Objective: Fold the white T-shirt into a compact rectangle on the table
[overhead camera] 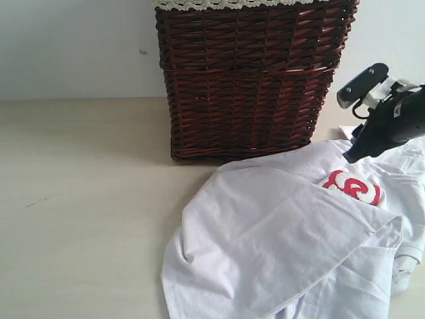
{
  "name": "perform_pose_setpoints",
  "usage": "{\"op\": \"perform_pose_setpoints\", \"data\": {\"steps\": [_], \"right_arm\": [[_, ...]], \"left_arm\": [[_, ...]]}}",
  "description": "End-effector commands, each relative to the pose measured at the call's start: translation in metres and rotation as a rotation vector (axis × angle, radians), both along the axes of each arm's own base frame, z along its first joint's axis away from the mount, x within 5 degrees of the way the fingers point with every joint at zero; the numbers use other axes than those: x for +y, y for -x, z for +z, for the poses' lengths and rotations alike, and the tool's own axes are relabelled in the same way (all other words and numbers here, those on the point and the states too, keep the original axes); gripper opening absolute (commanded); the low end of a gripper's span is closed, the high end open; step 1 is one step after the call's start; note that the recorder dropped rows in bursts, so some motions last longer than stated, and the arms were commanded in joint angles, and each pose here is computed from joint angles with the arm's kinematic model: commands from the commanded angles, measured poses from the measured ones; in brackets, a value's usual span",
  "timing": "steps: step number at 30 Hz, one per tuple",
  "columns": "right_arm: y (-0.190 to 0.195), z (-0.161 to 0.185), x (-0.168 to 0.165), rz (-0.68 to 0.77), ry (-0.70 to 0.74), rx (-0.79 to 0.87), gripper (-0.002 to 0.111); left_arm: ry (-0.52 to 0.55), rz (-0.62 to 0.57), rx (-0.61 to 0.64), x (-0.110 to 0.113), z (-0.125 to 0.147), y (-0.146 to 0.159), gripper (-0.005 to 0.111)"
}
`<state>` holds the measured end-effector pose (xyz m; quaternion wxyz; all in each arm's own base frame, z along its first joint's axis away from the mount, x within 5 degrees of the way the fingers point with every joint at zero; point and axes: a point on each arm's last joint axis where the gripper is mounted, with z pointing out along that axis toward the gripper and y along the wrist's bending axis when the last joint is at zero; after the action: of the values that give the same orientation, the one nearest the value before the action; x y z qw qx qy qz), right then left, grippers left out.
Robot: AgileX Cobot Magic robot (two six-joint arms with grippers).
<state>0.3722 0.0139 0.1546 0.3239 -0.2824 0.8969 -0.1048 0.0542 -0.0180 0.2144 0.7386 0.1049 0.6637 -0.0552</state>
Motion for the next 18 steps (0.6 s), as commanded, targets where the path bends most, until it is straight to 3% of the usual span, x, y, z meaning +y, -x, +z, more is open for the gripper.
{"op": "perform_pose_setpoints", "data": {"steps": [1, 3, 6, 8, 10, 15, 18], "right_arm": [[0.025, 0.028, 0.033, 0.021, -0.079, 0.141, 0.043], [0.048, 0.038, 0.054, 0.211, -0.085, 0.291, 0.038], [0.095, 0.056, 0.08, 0.599, -0.206, 0.571, 0.038], [0.12, 0.07, 0.088, 0.73, -0.325, 0.707, 0.041], [0.132, 0.076, 0.088, 0.692, -0.372, 0.701, 0.044], [0.166, 0.058, 0.058, 0.599, -0.227, 0.756, 0.051], [0.187, 0.048, 0.044, 0.501, -0.242, 0.784, 0.055]], "left_arm": [[0.002, -0.009, -0.005, -0.001, 0.0, 0.001, 0.0], [0.002, -0.009, -0.005, -0.001, 0.0, 0.001, 0.0], [0.002, -0.009, -0.005, -0.001, 0.0, 0.001, 0.0], [0.002, -0.009, -0.005, -0.001, 0.0, 0.001, 0.0], [0.002, -0.009, -0.005, -0.001, 0.0, 0.001, 0.0], [0.002, -0.009, -0.005, -0.001, 0.0, 0.001, 0.0], [0.002, -0.009, -0.005, -0.001, 0.0, 0.001, 0.0]]}}
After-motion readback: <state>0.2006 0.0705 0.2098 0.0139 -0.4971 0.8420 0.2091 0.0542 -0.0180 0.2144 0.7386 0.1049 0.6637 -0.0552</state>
